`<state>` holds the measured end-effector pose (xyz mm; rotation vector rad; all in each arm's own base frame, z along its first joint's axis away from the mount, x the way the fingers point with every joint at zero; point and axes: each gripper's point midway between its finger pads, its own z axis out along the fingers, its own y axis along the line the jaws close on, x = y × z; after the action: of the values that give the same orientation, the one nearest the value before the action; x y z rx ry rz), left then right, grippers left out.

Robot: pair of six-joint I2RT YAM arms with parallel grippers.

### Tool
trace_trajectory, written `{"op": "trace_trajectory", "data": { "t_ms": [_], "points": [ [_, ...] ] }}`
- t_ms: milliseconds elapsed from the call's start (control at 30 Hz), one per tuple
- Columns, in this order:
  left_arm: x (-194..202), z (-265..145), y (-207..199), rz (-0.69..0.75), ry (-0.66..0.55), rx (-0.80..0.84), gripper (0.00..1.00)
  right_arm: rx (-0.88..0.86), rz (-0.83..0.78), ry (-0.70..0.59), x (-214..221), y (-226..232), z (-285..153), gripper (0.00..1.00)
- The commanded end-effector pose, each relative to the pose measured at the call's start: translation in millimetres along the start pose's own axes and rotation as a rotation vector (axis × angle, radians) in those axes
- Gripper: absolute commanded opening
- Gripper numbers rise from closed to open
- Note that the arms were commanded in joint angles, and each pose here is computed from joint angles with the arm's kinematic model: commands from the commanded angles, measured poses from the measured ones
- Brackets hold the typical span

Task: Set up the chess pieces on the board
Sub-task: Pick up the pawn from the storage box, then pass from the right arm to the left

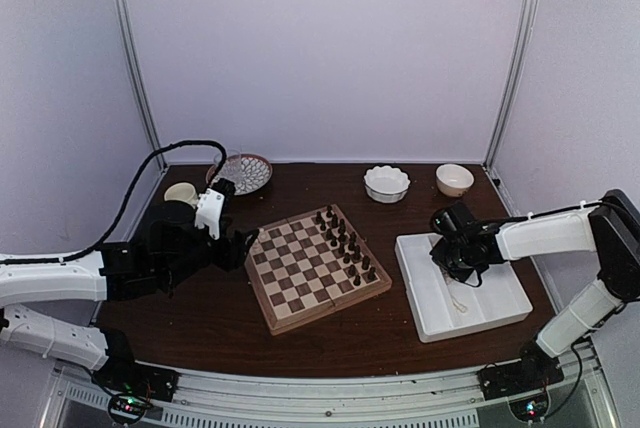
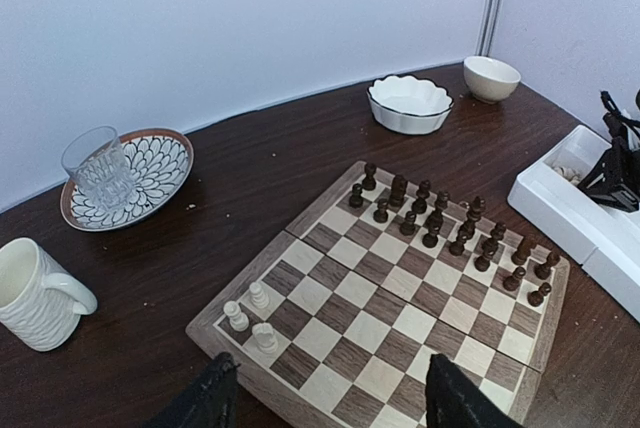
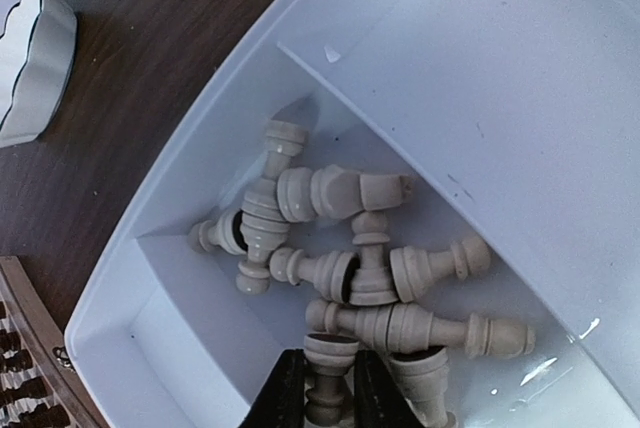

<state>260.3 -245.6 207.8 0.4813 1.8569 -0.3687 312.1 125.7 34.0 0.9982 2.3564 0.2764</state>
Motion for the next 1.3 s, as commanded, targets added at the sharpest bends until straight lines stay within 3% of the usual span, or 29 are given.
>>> {"op": "trace_trajectory", "data": {
  "t_ms": [0, 167, 333, 567, 633, 867, 1133, 1267],
  "points": [
    [-14, 1, -4, 0.006, -0.028, 0.003, 0.64, 0.013, -0.035, 0.019, 1, -6, -9, 0.18],
    [-14, 2, -4, 0.006, -0.026, -0.001, 0.64, -0.017, -0.107, -0.055, -18, -6, -32, 0.16],
    [-13, 3, -4, 0.013, -0.021, -0.001, 0.64, -0.071, -0.301, -0.088, -29, 7, -54, 0.15],
    [-13, 6, -15, 0.031, -0.018, 0.053, 0.65, -0.317, -0.724, 0.063, 3, 52, -74, 0.09],
    [-14, 7, -24, 0.044, -0.017, 0.099, 0.64, -0.388, -0.776, 0.110, 15, 61, -80, 0.05],
    [-10, 8, -62, 0.100, -0.012, 0.302, 0.64, -0.699, -0.917, 0.154, 55, 102, -118, 0.07],
    [-12, -11, -98, 0.228, -0.167, 0.512, 0.75, -0.885, -1.083, 0.251, 105, 135, -141, 0.08],
    [-7, -20, -105, 0.326, -0.291, 0.536, 0.79, -1.013, -1.108, 0.321, 126, 154, -154, 0.09]
  ]
}}
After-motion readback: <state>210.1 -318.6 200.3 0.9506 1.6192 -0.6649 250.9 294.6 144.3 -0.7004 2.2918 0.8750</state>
